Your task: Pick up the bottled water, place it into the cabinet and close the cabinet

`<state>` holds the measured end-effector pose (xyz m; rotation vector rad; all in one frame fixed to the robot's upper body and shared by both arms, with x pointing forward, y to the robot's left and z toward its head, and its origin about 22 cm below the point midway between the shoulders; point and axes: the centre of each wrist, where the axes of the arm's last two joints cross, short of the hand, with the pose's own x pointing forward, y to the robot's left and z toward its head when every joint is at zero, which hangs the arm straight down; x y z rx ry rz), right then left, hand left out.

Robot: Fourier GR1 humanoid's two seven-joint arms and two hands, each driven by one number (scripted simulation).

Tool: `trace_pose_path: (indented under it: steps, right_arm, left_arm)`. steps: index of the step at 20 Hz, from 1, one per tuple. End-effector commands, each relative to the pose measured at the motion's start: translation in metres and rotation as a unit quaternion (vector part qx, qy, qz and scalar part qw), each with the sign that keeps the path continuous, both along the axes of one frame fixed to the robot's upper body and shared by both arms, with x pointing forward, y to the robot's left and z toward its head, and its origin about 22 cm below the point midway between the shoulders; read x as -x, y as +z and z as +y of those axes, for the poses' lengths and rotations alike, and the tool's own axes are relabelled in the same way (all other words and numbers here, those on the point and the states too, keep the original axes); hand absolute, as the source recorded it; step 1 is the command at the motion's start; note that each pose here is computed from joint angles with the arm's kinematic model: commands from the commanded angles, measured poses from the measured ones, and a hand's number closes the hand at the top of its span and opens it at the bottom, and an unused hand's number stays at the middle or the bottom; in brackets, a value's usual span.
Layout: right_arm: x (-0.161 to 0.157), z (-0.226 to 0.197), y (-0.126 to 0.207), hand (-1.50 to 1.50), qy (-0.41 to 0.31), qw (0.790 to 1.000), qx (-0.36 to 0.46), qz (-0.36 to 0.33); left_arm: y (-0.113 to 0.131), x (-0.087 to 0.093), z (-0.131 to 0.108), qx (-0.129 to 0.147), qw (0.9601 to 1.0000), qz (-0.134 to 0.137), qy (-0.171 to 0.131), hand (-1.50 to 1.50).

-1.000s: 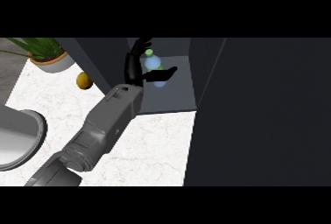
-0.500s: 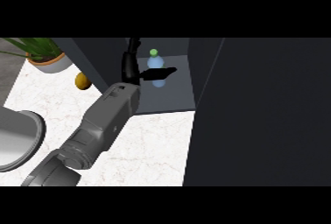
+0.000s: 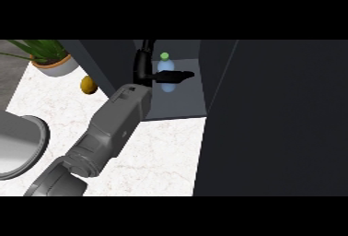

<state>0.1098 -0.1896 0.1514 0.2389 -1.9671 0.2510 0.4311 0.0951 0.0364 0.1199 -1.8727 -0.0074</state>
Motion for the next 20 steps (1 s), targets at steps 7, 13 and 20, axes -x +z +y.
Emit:
trace_pose_path:
  steps: [7,13,20]
  right_arm:
    - [0.016,-0.003,0.014,-1.5,0.002,1.0,-0.006,0.004]
    - [0.011,-0.003,0.018,-1.5,-0.022,1.0,0.005,-0.001]
    - [0.01,-0.008,0.025,-1.5,-0.021,1.0,0.01,-0.01]
  left_arm:
    - [0.012,0.004,-0.015,0.089,0.9906,-0.019,-0.102,-1.5]
    - [0.017,0.019,-0.024,0.13,0.9815,-0.016,-0.139,-1.5]
    - [-0.015,0.065,-0.014,0.149,0.9791,0.0,-0.138,1.5]
